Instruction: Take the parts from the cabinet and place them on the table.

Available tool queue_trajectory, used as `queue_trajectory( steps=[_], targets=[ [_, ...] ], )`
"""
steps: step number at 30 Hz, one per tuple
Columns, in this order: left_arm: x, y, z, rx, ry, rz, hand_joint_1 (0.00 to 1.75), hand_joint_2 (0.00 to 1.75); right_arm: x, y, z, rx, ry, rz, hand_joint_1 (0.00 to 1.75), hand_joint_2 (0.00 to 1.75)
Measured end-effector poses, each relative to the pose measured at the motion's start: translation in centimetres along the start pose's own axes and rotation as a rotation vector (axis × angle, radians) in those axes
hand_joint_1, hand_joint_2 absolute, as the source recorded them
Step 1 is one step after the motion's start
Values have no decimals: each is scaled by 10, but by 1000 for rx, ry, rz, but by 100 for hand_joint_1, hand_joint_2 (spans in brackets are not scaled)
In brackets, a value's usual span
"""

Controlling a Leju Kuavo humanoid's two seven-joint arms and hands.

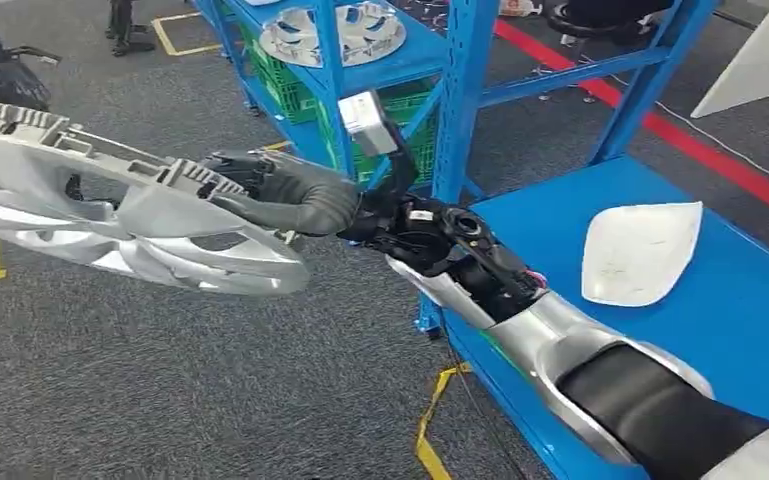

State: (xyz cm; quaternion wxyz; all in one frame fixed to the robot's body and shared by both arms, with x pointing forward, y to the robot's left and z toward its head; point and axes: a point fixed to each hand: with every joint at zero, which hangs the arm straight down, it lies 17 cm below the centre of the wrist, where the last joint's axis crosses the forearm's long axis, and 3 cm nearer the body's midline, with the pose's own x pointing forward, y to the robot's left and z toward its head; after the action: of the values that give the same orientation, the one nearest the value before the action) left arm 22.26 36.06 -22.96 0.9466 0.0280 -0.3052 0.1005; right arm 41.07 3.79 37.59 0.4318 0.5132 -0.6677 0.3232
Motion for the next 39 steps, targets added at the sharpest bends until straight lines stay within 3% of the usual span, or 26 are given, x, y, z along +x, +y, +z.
queue_trajectory(
  steps=[19,39],
  targets=[
    [3,4,-3,41,0,-2,0,175,-5,10,7,29,-1,-13,175,175],
    [6,-5,-2,1,-2,17,0,175,-5,11,8,32,-7,-2,175,175]
  ],
)
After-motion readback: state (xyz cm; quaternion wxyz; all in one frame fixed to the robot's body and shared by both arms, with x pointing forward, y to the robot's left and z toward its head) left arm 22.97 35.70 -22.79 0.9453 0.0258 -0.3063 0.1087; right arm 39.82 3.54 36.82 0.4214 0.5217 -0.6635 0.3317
